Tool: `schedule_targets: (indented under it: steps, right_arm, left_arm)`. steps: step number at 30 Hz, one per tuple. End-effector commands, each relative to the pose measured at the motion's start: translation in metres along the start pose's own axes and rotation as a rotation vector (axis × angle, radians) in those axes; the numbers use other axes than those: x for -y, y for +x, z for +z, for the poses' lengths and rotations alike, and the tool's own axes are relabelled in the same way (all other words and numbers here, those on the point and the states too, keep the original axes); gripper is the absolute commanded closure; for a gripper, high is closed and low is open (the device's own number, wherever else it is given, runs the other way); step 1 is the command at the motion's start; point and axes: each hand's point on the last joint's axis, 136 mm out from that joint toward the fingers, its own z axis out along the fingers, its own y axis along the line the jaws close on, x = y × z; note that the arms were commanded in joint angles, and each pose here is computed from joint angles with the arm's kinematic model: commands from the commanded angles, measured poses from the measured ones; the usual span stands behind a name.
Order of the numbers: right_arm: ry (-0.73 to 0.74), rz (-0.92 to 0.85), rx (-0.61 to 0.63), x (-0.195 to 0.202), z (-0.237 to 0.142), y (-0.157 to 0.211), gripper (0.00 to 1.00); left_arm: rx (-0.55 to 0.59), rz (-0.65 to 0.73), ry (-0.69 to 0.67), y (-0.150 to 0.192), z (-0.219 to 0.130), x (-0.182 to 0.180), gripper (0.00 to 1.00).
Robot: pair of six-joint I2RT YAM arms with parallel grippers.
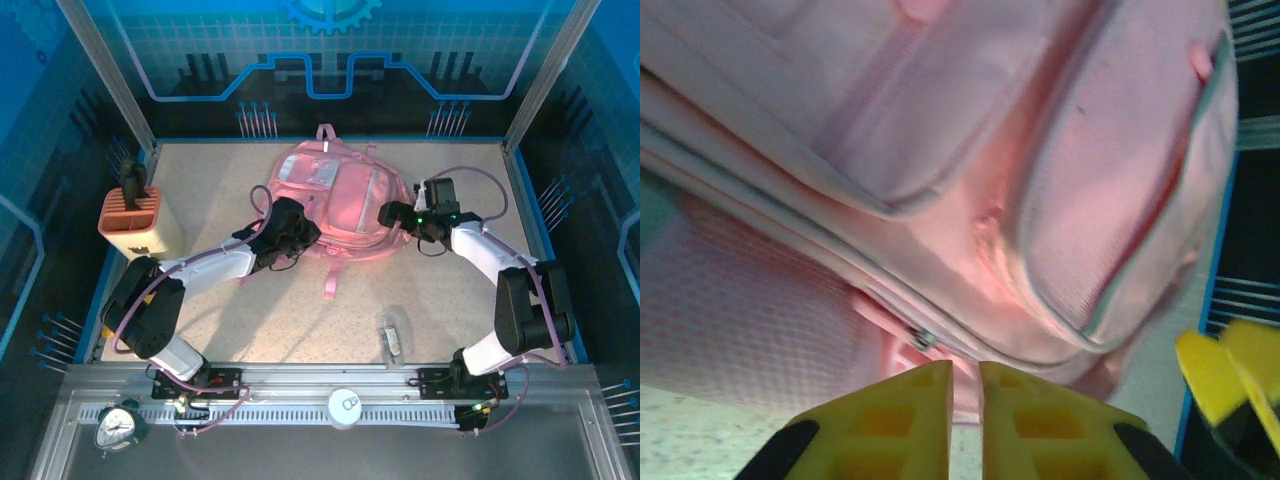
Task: Pack the student bag
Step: Rotate the student bag at the top-center of the table, then zip the student bag at the center of the table.
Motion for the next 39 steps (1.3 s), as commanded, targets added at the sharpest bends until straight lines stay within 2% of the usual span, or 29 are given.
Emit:
schedule_targets:
  steps: [1, 3, 7, 11, 17, 28, 29, 33, 36, 39]
  right_arm:
    - [-0.049, 0.009, -0.073, -0.011, -0.007, 0.027, 0.00]
    - [-0.071, 0.000, -0.094, -0.017, -0.008, 0.034, 0.00]
    - [-0.089, -0.021, -0.107, -0.026, -0.011, 0.040, 0.00]
    - [-0.119, -0.026, -0.105, -0.036, -0.011, 0.041, 0.01]
    - [-0.141, -0.028, -0.120, -0.042, -0.008, 0.045, 0.00]
    - [-0.154, -0.035, -0.121, -0.047, -0.007, 0.046, 0.00]
    - [-0.155, -0.036, -0.121, -0.047, -0.007, 0.046, 0.00]
    - [-0.131, -0.055, -0.130, -0.044, -0.007, 0.051, 0.00]
    - [-0.110, -0.080, -0.139, -0.045, -0.010, 0.054, 0.00]
    - [-0.069, -0.129, -0.140, -0.049, -0.014, 0.057, 0.00]
  left_arm:
    - [0.044, -0.022, -0.091, -0.019, -0.005, -0.029, 0.82]
    - [0.051, -0.037, -0.092, -0.027, -0.003, -0.034, 0.74]
    - [0.050, -0.057, -0.113, -0.037, 0.006, -0.036, 0.68]
    - [0.012, -0.115, -0.068, -0.032, 0.020, -0.028, 0.60]
    - [0.007, -0.225, -0.054, -0.031, 0.033, -0.028, 0.55]
    - [0.001, -0.285, -0.142, -0.031, 0.063, -0.047, 0.43]
    - [0.000, -0.289, -0.157, -0.031, 0.066, -0.050, 0.44]
    - [0.000, -0.307, -0.176, -0.033, 0.070, -0.056, 0.62]
    - [0.003, -0.310, -0.142, -0.037, 0.065, -0.048, 0.80]
    - [0.014, -0.306, -0.103, -0.044, 0.056, -0.033, 0.92]
